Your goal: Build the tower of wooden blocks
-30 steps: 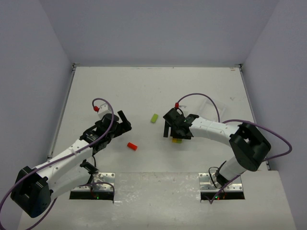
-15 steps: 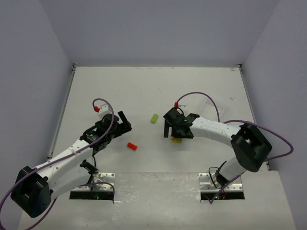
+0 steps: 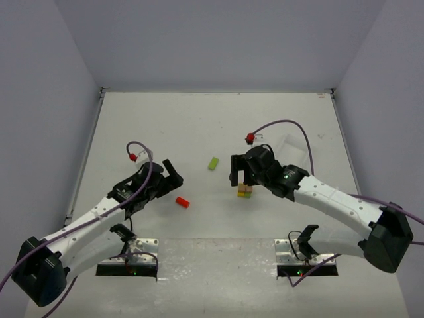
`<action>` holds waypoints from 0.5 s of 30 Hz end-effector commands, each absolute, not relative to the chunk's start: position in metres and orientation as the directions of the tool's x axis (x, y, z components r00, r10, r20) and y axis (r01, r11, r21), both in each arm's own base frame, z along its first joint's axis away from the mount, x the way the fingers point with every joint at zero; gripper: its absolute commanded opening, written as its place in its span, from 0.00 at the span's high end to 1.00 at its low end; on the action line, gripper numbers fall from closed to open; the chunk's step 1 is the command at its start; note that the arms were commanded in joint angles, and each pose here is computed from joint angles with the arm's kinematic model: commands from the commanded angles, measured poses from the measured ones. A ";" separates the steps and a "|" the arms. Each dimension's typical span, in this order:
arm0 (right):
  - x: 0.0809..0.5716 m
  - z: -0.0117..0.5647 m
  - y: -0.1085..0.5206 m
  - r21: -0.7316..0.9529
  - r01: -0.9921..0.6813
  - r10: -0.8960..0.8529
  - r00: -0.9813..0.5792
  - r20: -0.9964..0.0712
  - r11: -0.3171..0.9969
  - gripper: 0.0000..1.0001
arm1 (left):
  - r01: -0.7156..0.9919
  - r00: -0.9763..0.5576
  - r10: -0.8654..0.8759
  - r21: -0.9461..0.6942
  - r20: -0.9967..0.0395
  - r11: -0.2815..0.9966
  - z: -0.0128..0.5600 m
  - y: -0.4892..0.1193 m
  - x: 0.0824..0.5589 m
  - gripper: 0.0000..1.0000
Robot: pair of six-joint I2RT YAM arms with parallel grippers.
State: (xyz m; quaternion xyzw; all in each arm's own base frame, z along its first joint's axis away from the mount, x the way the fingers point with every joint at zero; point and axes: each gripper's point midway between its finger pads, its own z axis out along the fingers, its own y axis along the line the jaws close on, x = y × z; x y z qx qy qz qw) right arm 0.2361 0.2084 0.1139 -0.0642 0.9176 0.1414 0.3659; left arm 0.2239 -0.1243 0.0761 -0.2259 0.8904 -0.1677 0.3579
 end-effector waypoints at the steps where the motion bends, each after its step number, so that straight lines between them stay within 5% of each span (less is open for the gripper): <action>1: 0.229 0.096 0.184 0.141 -0.192 -0.037 -0.706 -0.707 0.971 0.01 | -0.309 -0.691 -0.554 -0.503 -0.464 0.807 0.062 -0.142 0.202 0.00; 15: 0.221 0.089 0.141 0.077 -0.100 -0.006 -0.644 -0.765 0.992 0.01 | -0.413 -0.730 -0.564 -0.408 -0.386 0.814 0.025 -0.167 0.179 0.05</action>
